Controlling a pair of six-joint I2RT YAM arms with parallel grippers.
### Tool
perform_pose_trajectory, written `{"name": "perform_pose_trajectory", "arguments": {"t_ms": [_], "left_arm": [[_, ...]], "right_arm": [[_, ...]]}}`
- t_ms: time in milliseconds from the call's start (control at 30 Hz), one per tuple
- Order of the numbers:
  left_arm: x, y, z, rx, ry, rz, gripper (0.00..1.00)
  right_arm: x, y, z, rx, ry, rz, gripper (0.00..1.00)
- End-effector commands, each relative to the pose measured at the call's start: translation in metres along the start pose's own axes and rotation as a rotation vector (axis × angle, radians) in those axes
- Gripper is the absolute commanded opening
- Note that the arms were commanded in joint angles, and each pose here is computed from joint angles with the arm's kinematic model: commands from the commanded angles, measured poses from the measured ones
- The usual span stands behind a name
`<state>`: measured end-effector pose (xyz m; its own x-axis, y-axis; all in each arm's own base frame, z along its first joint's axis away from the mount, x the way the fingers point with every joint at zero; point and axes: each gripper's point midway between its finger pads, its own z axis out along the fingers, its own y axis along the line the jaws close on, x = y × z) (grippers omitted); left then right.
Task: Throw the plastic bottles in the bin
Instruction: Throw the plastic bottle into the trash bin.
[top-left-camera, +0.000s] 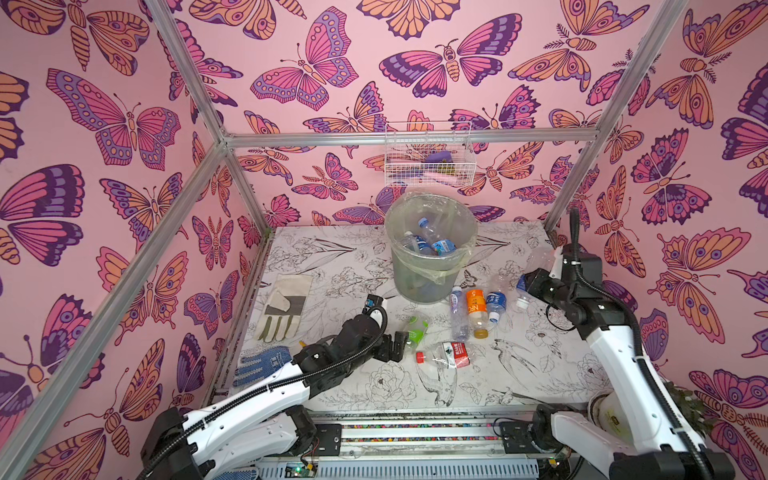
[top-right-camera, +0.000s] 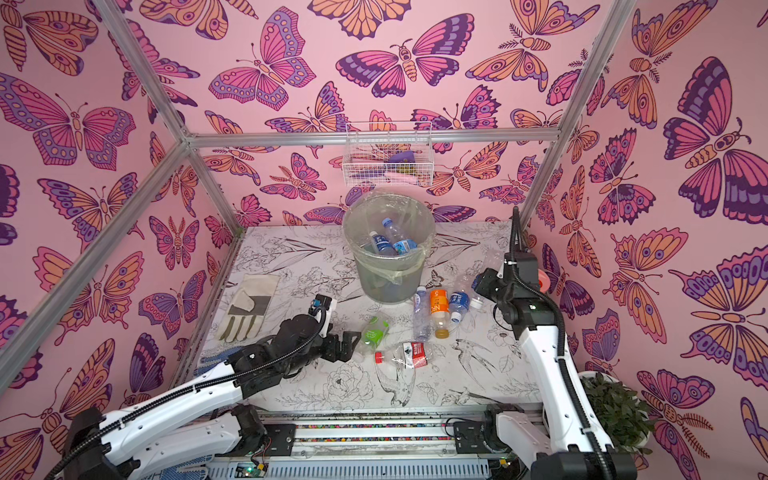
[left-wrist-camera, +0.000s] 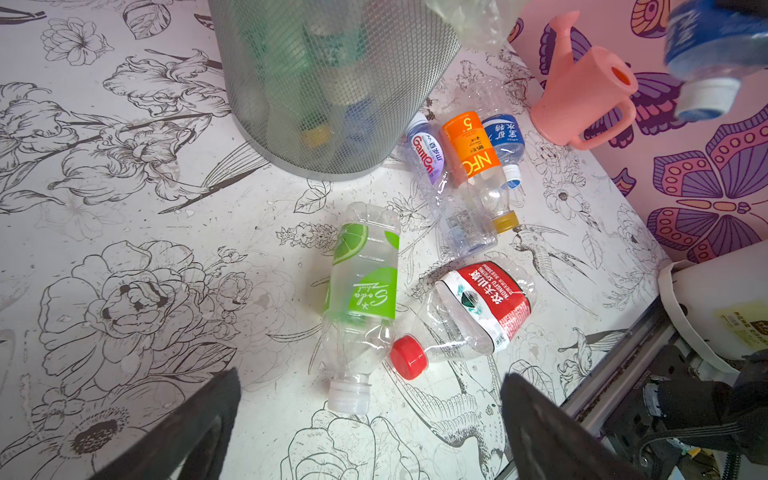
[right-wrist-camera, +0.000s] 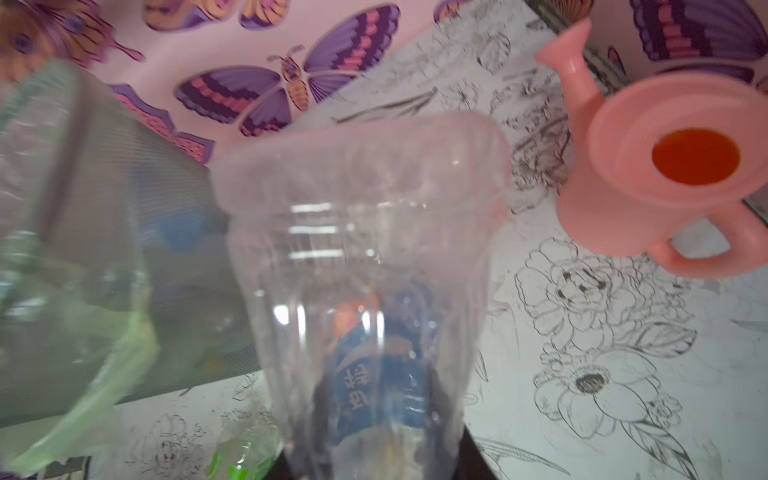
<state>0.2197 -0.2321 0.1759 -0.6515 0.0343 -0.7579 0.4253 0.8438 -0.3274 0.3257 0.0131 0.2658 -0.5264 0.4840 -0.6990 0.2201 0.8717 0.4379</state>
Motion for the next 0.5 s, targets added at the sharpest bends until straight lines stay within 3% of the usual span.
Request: {"name": "perform_pose_trajectory", "arguments": {"t_ms": [0, 467], "left_arm": [[-0.007, -0.003, -0.002, 0.003, -0.023, 0.009, 0.99], [-0.007, 0.000, -0.008, 0.006, -0.048, -0.002, 1.00]], "right_arm": [[-0.035, 0.039, -0.032, -0.169, -0.128, -0.036, 0.00], [-0.107, 0.105, -0.121, -0.434, -0.395, -0.052, 0.00]]}}
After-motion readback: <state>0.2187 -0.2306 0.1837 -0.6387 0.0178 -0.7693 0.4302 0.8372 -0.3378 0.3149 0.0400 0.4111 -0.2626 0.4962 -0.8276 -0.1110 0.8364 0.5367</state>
